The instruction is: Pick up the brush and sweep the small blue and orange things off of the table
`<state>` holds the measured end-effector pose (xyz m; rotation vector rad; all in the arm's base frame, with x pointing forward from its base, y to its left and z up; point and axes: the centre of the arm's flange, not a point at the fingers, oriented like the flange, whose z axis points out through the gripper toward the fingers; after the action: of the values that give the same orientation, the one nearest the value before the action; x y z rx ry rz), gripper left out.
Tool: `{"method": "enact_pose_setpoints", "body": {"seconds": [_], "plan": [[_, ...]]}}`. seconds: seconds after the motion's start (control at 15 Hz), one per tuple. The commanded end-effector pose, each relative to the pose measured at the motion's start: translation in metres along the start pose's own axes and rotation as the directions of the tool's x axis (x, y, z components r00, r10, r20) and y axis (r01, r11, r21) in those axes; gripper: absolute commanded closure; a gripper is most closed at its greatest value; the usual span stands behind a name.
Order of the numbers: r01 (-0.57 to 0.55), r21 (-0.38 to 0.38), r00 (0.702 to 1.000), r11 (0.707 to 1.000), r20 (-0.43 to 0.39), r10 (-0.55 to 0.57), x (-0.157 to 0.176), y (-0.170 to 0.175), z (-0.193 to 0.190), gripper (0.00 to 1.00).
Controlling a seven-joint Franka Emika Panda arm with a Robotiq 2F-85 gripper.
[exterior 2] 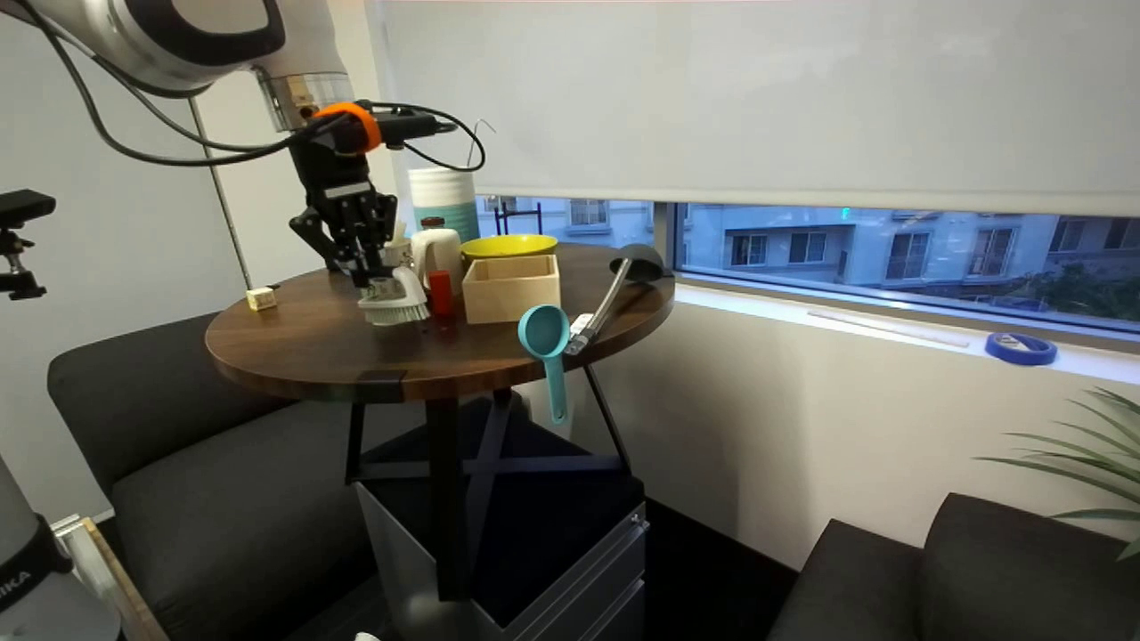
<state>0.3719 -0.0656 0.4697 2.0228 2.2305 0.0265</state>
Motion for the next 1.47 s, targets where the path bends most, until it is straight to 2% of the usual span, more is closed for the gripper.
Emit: {"method": "enact_pose_setpoints", "body": {"seconds": [0.0, 0.6, 1.4], "plan": [[0.019, -0.077, 0.999, 0.997, 0.038, -0.016, -0.007, 0.009, 0.011, 0.94], [-0.003, -0.161, 0.998, 0.987, 0.056, 0.012, -0.018, 0.022, 0.023, 0.94], [0.020, -0.174, 0.998, 0.985, 0.064, -0.009, -0.017, 0.030, 0.045, 0.94]]}}
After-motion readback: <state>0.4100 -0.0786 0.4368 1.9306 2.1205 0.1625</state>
